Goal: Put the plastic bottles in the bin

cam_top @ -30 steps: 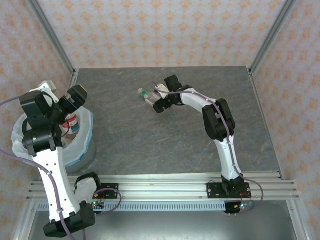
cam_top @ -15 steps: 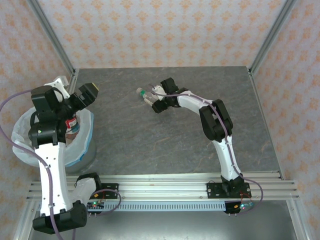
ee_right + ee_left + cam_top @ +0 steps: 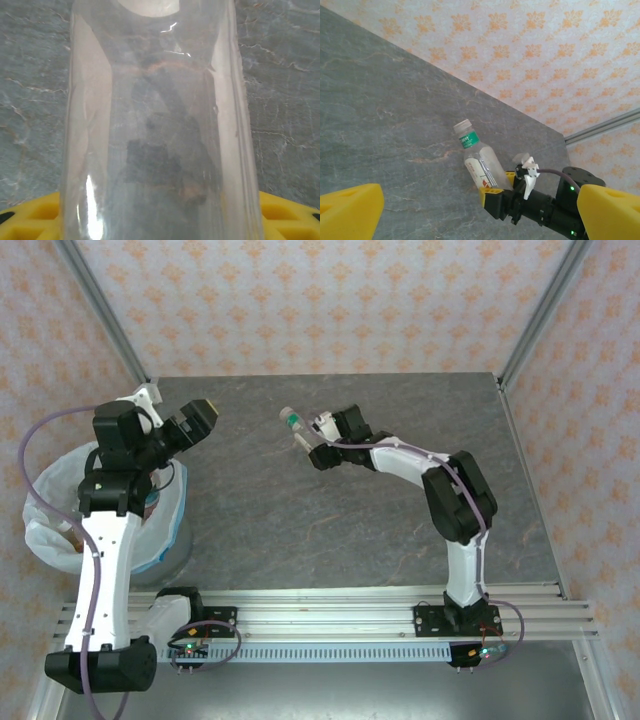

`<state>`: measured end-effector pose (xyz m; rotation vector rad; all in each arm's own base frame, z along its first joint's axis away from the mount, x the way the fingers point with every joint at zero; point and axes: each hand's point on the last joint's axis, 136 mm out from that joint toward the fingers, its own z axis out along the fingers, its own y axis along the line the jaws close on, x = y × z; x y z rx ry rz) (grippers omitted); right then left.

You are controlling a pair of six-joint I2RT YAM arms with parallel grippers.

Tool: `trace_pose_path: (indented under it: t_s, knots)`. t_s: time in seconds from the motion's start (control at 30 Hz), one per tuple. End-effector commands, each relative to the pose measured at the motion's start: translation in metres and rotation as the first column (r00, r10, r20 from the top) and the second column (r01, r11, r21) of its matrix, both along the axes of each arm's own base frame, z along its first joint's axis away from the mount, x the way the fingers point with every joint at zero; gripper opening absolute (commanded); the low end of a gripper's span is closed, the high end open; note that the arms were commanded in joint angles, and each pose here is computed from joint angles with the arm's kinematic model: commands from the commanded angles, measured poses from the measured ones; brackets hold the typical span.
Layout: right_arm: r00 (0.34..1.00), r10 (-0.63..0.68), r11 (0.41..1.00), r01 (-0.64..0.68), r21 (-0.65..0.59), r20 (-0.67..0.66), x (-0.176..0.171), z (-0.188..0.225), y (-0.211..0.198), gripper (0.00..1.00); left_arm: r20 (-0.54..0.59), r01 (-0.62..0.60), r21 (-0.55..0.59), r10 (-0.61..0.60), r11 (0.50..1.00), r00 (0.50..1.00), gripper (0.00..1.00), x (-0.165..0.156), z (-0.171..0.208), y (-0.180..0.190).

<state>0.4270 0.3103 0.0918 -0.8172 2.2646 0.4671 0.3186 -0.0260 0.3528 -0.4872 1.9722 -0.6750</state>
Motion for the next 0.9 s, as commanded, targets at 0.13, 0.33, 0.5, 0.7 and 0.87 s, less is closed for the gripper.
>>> trace_pose_path:
  t_s: [0.13,0.33,0.5,0.7,0.87]
  knots:
    - [0.989,-0.105,0.979,0.084,0.187,0.104,-0.01,0.047,0.001,0.51,0.024,-0.019,-0.046,0.021,0.999,0.999,1.0,0.016,-0.002,-0.007]
    - [0.988,-0.108,0.956,0.072,0.285,0.114,-0.026,0.075,0.002,0.5,0.018,0.066,-0.068,-0.065,0.996,0.998,1.0,0.028,-0.01,-0.039]
    - [0.99,-0.078,0.925,0.028,0.379,0.117,-0.039,0.1,0.013,0.49,-0.018,0.109,-0.031,-0.109,0.994,0.994,1.0,0.04,-0.02,-0.057]
    - [0.992,-0.038,0.868,-0.025,0.496,0.116,-0.049,0.122,0.031,0.49,-0.029,0.1,-0.049,-0.102,0.994,0.994,1.0,0.062,-0.032,-0.062]
    - [0.99,0.043,0.834,-0.11,0.54,0.135,-0.067,0.139,0.046,0.49,-0.008,0.133,-0.087,-0.134,0.987,0.991,1.0,0.082,-0.035,-0.073]
